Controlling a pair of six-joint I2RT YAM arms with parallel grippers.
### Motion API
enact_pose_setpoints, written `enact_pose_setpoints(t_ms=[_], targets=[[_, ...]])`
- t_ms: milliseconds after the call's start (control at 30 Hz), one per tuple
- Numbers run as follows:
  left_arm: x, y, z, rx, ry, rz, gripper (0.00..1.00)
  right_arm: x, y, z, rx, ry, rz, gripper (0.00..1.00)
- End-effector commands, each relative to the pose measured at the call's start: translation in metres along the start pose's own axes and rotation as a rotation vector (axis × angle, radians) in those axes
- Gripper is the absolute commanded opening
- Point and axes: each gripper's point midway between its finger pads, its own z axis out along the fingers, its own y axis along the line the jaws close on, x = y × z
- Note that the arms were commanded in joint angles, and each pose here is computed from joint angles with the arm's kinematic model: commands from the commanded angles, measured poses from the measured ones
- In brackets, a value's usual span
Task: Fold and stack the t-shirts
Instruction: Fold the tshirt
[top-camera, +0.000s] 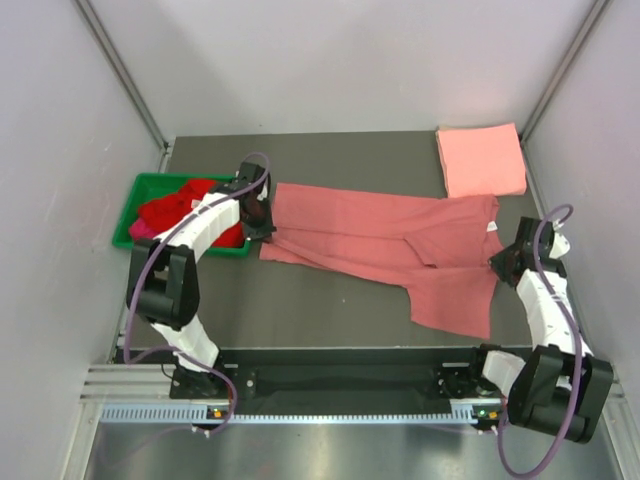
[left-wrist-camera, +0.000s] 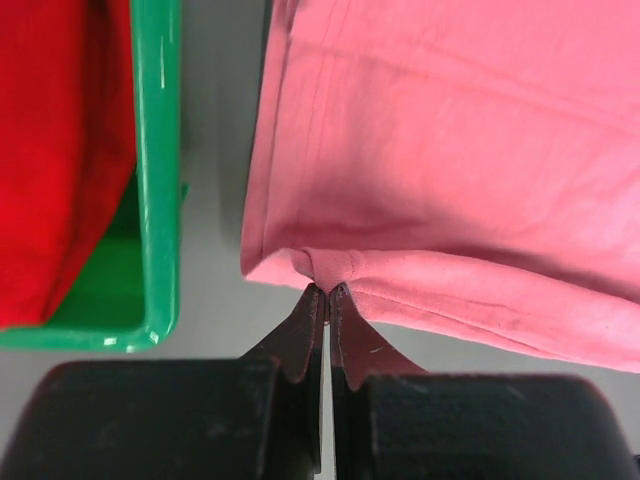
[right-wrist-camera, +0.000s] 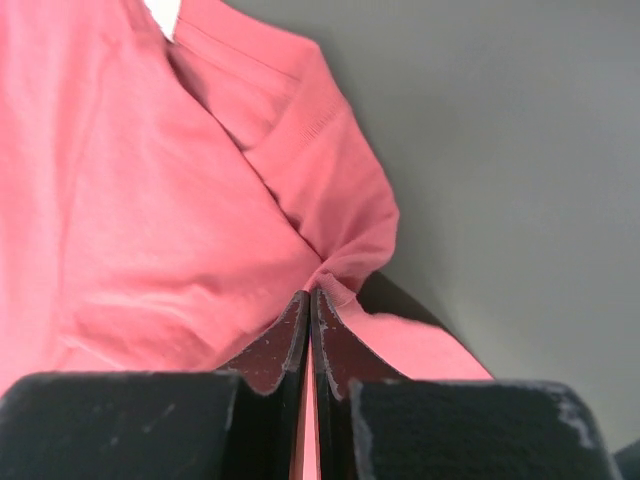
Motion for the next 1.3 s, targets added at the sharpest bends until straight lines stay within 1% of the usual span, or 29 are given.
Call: enact_pose_setpoints(t_ms=[0, 67, 167, 267, 400, 533, 667, 733, 900, 967, 1067, 1133, 1167, 1200, 1233, 1267], targets=[[-0.021, -0.004, -0.002, -0.003, -0.030, -0.008, 0.00, -0.030, 0.018, 0.000, -0.041, -0.075, 0.017, 0.00], [-0.026, 0.000, 0.004, -0.042, -0.025, -0.005, 0.00, -0.034, 0.023, 0.004, -0.055, -0.073, 0.022, 0.00], [-0.032, -0.003, 0.011, -0.043, -0.018, 0.000, 0.00, -0.038, 0.029, 0.013, -0.064, -0.063, 0.028, 0.00], [-0.042, -0.002, 0.017, -0.066, -0.024, 0.000, 0.00, -0.037, 0.036, 0.023, -0.065, -0.022, 0.019, 0.00], [-0.049, 0.006, 0.023, -0.126, -0.033, 0.003, 0.00, -0.043, 0.040, 0.023, -0.069, -0.028, 0.021, 0.00], [-0.050, 0.007, 0.032, -0.142, -0.014, 0.001, 0.00, -0.049, 0.045, 0.024, -0.079, -0.033, 0.018, 0.00], [-0.054, 0.008, 0.035, -0.154, -0.022, 0.009, 0.00, -0.050, 0.051, 0.031, -0.088, -0.010, 0.007, 0.00], [-0.054, 0.006, 0.037, -0.141, -0.012, 0.014, 0.00, -0.047, 0.053, 0.041, -0.083, 0.014, 0.005, 0.00], [-0.051, 0.006, 0.042, -0.143, 0.008, 0.020, 0.00, -0.052, 0.064, 0.049, -0.112, 0.026, -0.021, 0.00], [-0.050, 0.006, 0.044, -0.141, 0.010, 0.018, 0.00, -0.054, 0.073, 0.048, -0.139, 0.042, -0.046, 0.03], [-0.048, 0.005, 0.046, -0.135, 0.016, 0.015, 0.00, -0.066, 0.079, 0.045, -0.147, 0.018, -0.081, 0.08], [-0.048, 0.005, 0.047, -0.134, 0.017, 0.015, 0.00, -0.074, 0.084, 0.041, -0.157, 0.005, -0.122, 0.14], [-0.048, 0.004, 0.048, -0.131, 0.018, 0.015, 0.00, -0.076, 0.086, 0.038, -0.158, 0.007, -0.134, 0.18], [-0.049, 0.004, 0.048, -0.128, 0.016, 0.015, 0.00, -0.080, 0.087, 0.034, -0.153, 0.002, -0.145, 0.28], [-0.048, 0.003, 0.049, -0.124, 0.021, 0.015, 0.00, -0.073, 0.079, 0.031, -0.124, 0.032, -0.143, 0.32], [-0.047, 0.003, 0.049, -0.121, 0.022, 0.014, 0.00, -0.072, 0.076, 0.022, -0.119, 0.031, -0.140, 0.35]])
